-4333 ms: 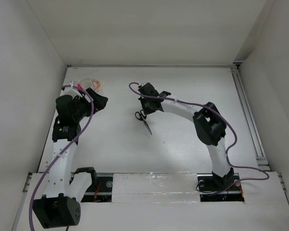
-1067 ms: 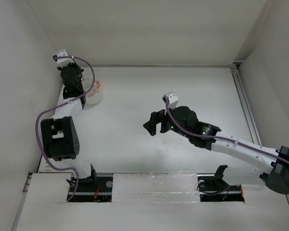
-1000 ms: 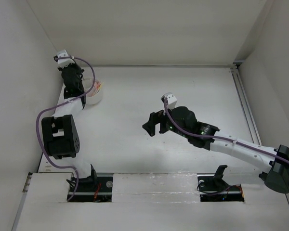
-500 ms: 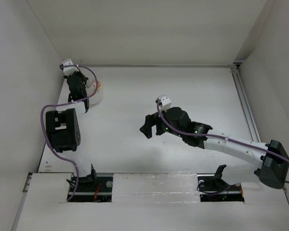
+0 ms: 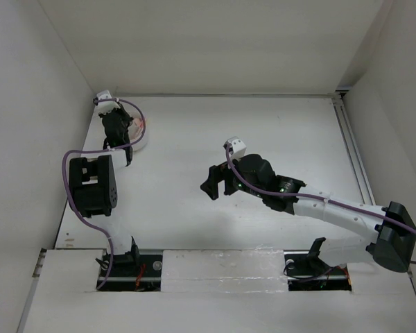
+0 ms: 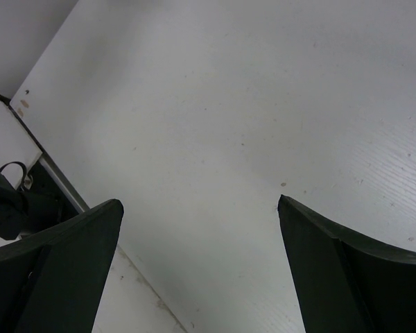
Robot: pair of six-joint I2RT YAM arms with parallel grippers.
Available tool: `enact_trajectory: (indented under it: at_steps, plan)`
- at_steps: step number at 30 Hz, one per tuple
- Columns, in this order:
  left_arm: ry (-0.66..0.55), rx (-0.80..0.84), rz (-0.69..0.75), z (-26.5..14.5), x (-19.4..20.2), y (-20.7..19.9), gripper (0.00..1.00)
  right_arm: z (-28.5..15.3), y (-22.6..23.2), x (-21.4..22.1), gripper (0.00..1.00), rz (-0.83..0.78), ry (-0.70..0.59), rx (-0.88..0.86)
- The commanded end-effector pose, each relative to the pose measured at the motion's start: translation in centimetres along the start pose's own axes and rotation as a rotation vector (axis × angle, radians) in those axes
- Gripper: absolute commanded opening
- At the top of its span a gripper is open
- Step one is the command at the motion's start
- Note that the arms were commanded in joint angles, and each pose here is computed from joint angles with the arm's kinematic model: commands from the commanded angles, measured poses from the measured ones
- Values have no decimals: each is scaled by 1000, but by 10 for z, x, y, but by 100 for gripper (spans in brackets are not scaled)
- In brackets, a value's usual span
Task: Sort the stationery into containers
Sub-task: Place the scissors in the storage box, then reset both arms
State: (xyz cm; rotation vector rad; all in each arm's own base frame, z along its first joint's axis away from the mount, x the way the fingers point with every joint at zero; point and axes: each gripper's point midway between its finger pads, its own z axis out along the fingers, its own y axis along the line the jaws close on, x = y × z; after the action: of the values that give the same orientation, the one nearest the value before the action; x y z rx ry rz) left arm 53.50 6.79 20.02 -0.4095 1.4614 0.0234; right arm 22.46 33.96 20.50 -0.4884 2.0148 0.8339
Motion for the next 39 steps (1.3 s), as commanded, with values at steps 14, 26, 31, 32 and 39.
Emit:
enact_trajectory:
  at_steps: [14, 26, 31, 32, 39]
  plan:
    - [-61, 64, -28, -4, -30, -20, 40, -1, 15, -17, 100, 12, -62, -57]
    - [-270, 127, -85, -38, -156, -49, 100, -1, 26, -19, 100, 15, -59, -85]
    - [-334, 123, -101, -61, -221, -56, 100, 1, 27, -27, 100, 17, -79, -74]
    - [-350, 139, -114, -71, -241, -60, 100, -2, 23, -29, 100, 7, -84, -54]
    - [-96, 66, -145, -114, -273, -60, 100, -36, -7, -73, 100, -63, -166, 181]
